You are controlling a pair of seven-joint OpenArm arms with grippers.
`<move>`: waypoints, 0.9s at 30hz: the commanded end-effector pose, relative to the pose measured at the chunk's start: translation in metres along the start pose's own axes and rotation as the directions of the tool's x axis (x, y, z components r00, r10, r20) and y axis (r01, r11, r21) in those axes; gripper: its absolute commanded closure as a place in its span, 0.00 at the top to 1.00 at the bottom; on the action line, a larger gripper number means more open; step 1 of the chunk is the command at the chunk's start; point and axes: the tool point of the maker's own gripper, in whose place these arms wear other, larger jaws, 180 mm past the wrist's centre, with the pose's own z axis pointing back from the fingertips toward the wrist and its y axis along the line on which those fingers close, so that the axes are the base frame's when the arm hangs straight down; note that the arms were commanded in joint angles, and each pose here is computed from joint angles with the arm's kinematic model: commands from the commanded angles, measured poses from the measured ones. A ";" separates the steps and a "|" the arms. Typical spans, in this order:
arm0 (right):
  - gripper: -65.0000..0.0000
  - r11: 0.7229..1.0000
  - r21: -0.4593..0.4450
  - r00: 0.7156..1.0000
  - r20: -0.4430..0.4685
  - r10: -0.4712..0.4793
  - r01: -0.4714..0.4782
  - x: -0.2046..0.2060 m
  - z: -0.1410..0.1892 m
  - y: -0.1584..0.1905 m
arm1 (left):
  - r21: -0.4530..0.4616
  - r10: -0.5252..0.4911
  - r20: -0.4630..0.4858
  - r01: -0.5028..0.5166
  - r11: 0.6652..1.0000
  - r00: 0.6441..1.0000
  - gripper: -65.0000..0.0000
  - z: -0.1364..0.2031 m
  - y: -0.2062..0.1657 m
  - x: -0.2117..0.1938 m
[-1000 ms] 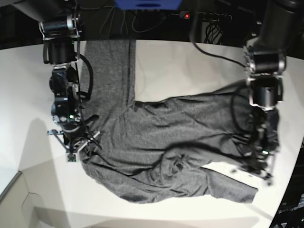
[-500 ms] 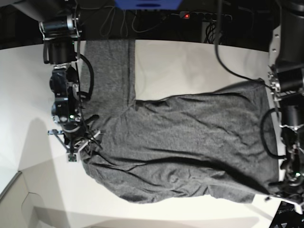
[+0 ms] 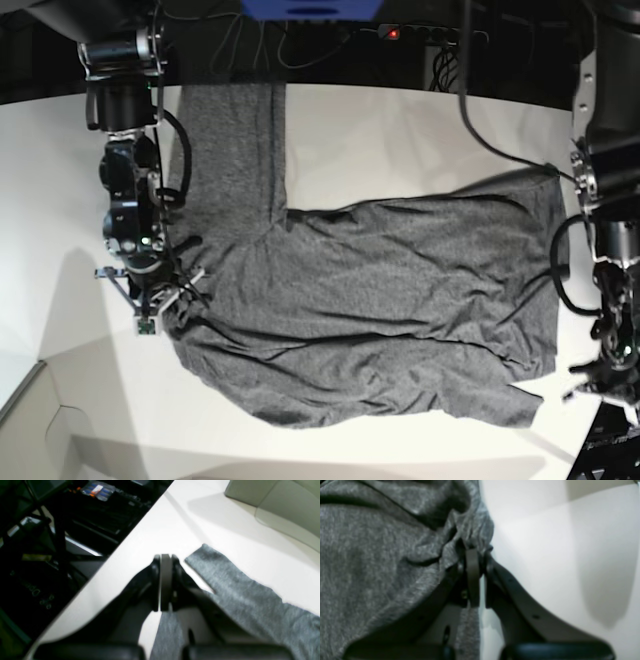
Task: Layout the t-shirt on the table in an organized manner, then fold the t-shirt properly
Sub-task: 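Grasp the shirt corner with the left gripper and pull it taut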
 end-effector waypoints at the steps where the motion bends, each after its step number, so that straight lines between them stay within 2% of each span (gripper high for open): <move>1: 0.00 1.000 -0.008 0.998 0.066 0.002 -0.001 0.025 0.001 -0.004 | -0.017 0.025 -0.002 -0.025 1.000 1.000 0.04 0.003 0.000 0.008; 3: 0.00 1.000 -0.008 0.998 0.065 0.002 -0.001 0.024 0.001 -0.004 | -0.053 0.085 -0.097 -0.090 0.994 0.992 0.11 0.010 -0.004 -0.017; 7: 0.00 1.000 -0.007 0.998 0.068 0.000 0.000 0.026 0.001 -0.004 | -0.098 0.221 -0.271 -0.256 0.962 0.937 0.39 0.042 0.009 -0.068; 9: 0.00 1.000 -0.007 0.998 0.069 0.000 0.000 0.027 0.001 -0.004 | -0.124 0.293 -0.307 -0.344 0.931 0.905 0.51 0.066 0.019 -0.083; 11: 0.04 1.000 -0.007 0.997 0.074 0.000 0.001 0.029 0.001 -0.004 | -0.147 0.344 -0.321 -0.405 0.902 0.882 0.58 0.093 0.025 -0.098; 14: 0.12 1.000 -0.009 0.997 0.075 0.002 -0.001 0.029 0.001 -0.005 | -0.176 0.392 -0.303 -0.455 0.873 0.869 0.57 0.134 0.032 -0.113; 17: 0.15 1.000 -0.009 0.997 0.079 0.002 -0.001 0.030 0.002 -0.005 | -0.172 0.407 -0.311 -0.472 0.865 0.859 0.54 0.168 0.033 -0.137; 20: 0.15 1.000 -0.008 0.997 0.079 0.001 0.000 0.030 0.002 -0.005 | -0.145 0.422 -0.332 -0.488 0.861 0.844 0.58 0.194 0.032 -0.165; 27: 0.15 1.000 -0.007 0.997 0.077 0.000 0.000 0.029 0.002 -0.004 | -0.033 0.494 -0.332 -0.533 0.846 0.804 0.59 0.210 0.065 -0.194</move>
